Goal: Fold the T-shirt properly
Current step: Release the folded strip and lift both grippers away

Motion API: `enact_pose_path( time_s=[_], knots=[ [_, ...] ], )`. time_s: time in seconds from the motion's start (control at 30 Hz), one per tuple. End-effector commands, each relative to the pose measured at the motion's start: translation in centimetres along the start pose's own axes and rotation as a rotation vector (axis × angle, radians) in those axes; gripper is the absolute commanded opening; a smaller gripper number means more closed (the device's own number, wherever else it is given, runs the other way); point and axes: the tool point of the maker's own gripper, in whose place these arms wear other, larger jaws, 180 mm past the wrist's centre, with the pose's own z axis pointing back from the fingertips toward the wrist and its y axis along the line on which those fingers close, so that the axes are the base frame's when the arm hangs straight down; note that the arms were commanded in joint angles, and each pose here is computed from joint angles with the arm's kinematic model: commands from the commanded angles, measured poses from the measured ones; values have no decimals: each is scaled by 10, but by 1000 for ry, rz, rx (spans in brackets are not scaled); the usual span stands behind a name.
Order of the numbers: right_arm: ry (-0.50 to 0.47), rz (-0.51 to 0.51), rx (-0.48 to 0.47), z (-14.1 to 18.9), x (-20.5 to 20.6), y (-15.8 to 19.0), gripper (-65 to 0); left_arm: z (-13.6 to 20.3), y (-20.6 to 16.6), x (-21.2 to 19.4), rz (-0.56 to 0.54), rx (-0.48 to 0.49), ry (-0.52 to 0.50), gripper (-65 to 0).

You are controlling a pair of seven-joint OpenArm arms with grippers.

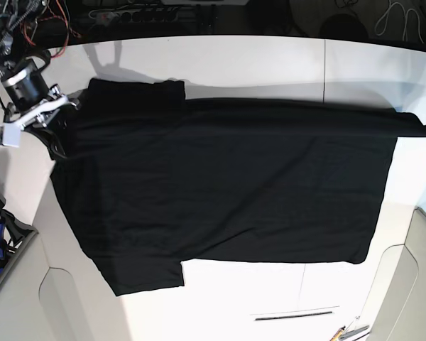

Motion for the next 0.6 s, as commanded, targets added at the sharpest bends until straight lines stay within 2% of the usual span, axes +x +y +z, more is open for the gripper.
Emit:
enact_pose_path(
  time_s=[0.0,0.13,0.27,0.43,0.57],
  knots=[
    [-44,16,0,-3,13,-1,-650,0,-6,22,-42,-15,-56,-650],
    [-54,13,-29,-19,13,-13,-650,-10,-7,28,-79,-1,-76,-650],
    [-39,-28,-48,-34,6,-27,-650,-30,-15,15,-129,-8,-28,-650],
    [-20,-72,-55,-45,-3,-35,-650,-60,-25,-1,-249,1,33,-650],
    [-23,-77,-57,-47,-3,-37,-650,-76,-22,-3,-306,67,52,-650]
  ],
)
